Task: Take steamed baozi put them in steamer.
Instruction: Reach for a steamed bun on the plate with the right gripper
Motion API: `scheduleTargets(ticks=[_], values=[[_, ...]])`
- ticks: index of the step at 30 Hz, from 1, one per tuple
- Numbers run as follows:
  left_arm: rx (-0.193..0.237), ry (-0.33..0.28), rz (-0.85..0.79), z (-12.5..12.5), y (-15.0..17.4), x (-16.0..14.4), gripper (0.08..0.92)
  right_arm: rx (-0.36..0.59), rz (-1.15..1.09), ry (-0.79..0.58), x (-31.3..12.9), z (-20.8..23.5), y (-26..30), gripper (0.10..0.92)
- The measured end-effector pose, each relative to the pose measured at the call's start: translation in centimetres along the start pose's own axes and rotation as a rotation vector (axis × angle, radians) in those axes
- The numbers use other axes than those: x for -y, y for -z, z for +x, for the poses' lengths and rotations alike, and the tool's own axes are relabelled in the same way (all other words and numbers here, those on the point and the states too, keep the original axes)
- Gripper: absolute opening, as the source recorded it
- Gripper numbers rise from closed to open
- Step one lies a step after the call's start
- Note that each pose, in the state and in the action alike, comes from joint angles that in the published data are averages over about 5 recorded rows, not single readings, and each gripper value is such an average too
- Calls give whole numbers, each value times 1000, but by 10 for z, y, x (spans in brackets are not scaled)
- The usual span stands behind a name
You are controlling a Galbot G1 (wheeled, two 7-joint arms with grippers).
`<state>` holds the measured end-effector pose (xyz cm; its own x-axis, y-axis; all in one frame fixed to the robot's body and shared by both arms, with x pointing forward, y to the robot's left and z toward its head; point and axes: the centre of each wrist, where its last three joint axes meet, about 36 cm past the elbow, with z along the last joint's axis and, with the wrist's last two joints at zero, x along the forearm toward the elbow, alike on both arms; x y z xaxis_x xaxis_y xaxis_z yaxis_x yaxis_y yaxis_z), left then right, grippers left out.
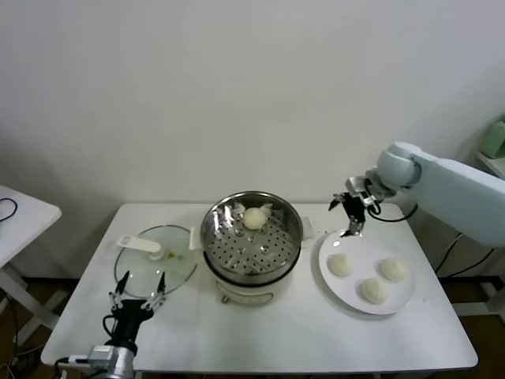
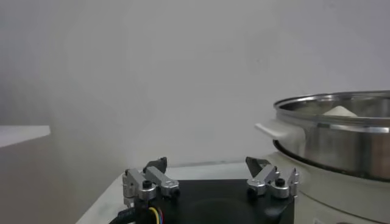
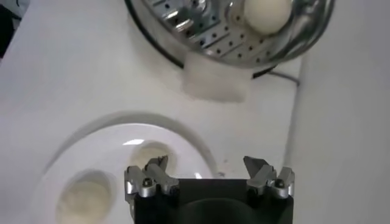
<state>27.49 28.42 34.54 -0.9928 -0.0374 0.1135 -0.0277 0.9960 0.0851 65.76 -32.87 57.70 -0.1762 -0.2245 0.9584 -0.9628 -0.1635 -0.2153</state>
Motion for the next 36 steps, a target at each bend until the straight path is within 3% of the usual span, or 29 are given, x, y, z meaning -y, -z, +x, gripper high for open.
scheduleTargets(ticks=[18, 36], values=[[-23, 7, 2, 1, -7, -1, 823, -56, -84, 104, -22, -83, -21, 823], [-36, 14, 5, 4, -13, -1, 823, -95, -91, 123, -18, -122, -19, 823]])
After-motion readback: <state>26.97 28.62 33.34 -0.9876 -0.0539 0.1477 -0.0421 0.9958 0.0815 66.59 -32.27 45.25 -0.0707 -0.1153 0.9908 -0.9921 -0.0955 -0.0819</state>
